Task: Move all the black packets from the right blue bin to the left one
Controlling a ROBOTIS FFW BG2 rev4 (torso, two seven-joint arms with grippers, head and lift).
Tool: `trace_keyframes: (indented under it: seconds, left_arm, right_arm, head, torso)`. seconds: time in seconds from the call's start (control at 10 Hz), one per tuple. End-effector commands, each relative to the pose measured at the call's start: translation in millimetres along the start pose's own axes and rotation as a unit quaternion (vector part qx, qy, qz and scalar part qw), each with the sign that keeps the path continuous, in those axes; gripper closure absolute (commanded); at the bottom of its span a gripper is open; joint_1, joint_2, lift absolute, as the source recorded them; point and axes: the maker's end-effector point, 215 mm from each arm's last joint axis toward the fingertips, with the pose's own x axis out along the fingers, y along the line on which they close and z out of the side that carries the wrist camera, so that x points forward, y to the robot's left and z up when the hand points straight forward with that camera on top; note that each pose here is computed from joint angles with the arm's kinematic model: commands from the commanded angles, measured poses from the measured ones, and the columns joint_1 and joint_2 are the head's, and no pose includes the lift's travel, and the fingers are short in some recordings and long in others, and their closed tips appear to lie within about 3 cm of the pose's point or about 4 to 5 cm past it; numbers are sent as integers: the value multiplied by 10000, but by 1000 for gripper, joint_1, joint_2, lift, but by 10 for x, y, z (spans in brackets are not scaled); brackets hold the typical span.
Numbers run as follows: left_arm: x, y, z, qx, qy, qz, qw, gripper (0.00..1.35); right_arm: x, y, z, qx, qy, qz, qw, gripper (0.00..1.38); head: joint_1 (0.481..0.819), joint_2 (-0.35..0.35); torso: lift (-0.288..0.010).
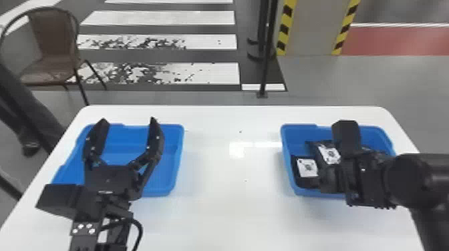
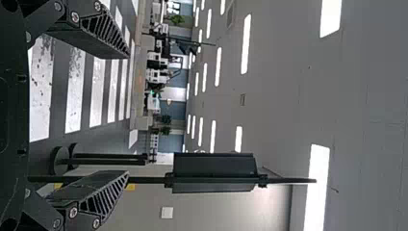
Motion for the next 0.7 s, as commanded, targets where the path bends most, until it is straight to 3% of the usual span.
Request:
trace_keyframes:
  seconds: [0.0,0.3,0.4,0.5,0.6]
  left_arm:
    - [0,4,2,-10,-9,5,10000,190]
    - [-9,4,1,-17,-9,11,10000,188]
    - [-16,35,-4,3,-2,33,10000,188]
    - [-32,61,-20,-23,22,71,10000,188]
    - [-49,82,-5,-21,-6,92,10000,188]
  right_arm:
    - [-51,14,-8,-80,-17,-62,9999,1124]
    - [-118,106,157,-55,-620,66,9980,1125]
    - [-183,68,350,-39,-1246,-21,9922,1125]
    - [-313,-27,909,124,-2712,-93,9624,1127]
    - [-418,-147,1126,351,-3450,-69,9379,1127]
  head:
    - [695,13]
    - [695,15]
    - [695,21]
    - [695,22]
    - [695,19]
  torso:
    - [-140]
    - [-140]
    - [-140]
    - [-140]
    - [-140]
